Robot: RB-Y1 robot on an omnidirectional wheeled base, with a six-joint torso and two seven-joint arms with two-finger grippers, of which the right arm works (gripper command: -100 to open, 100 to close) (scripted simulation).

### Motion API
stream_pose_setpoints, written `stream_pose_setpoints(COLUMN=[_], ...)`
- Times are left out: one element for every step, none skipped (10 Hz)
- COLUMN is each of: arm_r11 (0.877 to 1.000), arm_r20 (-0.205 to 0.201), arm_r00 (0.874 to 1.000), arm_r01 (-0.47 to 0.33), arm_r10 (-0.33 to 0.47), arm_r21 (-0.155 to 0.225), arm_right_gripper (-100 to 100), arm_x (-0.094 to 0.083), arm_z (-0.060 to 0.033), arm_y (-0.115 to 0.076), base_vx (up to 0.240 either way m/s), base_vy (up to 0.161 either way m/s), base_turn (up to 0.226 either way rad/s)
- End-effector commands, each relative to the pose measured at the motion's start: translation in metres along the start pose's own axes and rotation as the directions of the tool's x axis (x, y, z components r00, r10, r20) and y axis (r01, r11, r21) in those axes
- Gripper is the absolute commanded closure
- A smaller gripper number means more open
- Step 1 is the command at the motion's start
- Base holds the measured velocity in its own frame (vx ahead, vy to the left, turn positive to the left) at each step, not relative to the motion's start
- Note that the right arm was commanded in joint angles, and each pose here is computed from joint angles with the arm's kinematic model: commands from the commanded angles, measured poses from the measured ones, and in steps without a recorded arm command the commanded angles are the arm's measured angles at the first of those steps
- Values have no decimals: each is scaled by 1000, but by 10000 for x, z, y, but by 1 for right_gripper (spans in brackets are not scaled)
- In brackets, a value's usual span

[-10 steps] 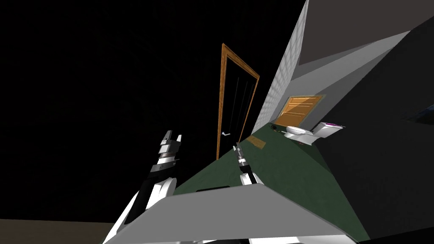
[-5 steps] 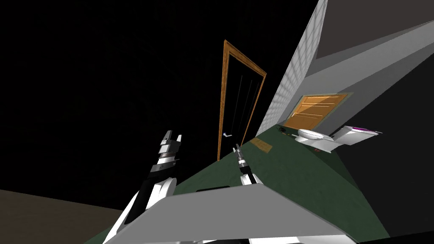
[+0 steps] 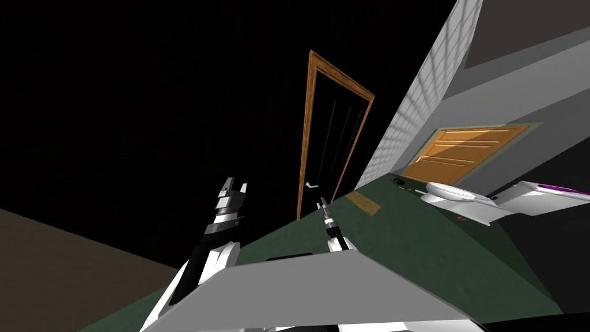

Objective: Pull the door open

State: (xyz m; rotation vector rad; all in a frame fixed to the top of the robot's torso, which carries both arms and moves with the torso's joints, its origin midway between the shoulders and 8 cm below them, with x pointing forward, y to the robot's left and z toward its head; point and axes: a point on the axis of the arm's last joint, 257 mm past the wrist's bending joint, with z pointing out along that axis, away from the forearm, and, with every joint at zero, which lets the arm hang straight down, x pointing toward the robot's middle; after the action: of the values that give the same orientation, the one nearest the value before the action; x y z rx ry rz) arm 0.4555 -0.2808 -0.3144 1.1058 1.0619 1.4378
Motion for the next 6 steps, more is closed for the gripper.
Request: stream_pose_setpoints(arm_r11=[1000, 999, 999, 998, 998, 997], arm_r20=[3, 5, 7, 9, 9, 12], arm_r00=[1000, 1000, 1000, 1000, 1000, 1000], arm_r01=[-10, -14, -19, -23, -23, -27], arm_r10=[10, 14, 18, 22, 22, 26], arm_r21=[21, 33, 45, 56, 56, 68], arm_right_gripper=[-100, -100, -100, -100, -100, -100], arm_x=[-38, -64, -92, -120, -120, -149], arm_z=[-11, -20, -31, -42, -42, -53], arm_y=[-93, -146, -197, -247, -247, -296], base_vx=[40, 31, 25, 26, 25, 22], base_vy=[-117, -111, -94, -94, -63, -51], base_turn=[160, 165, 184, 158, 57, 101])
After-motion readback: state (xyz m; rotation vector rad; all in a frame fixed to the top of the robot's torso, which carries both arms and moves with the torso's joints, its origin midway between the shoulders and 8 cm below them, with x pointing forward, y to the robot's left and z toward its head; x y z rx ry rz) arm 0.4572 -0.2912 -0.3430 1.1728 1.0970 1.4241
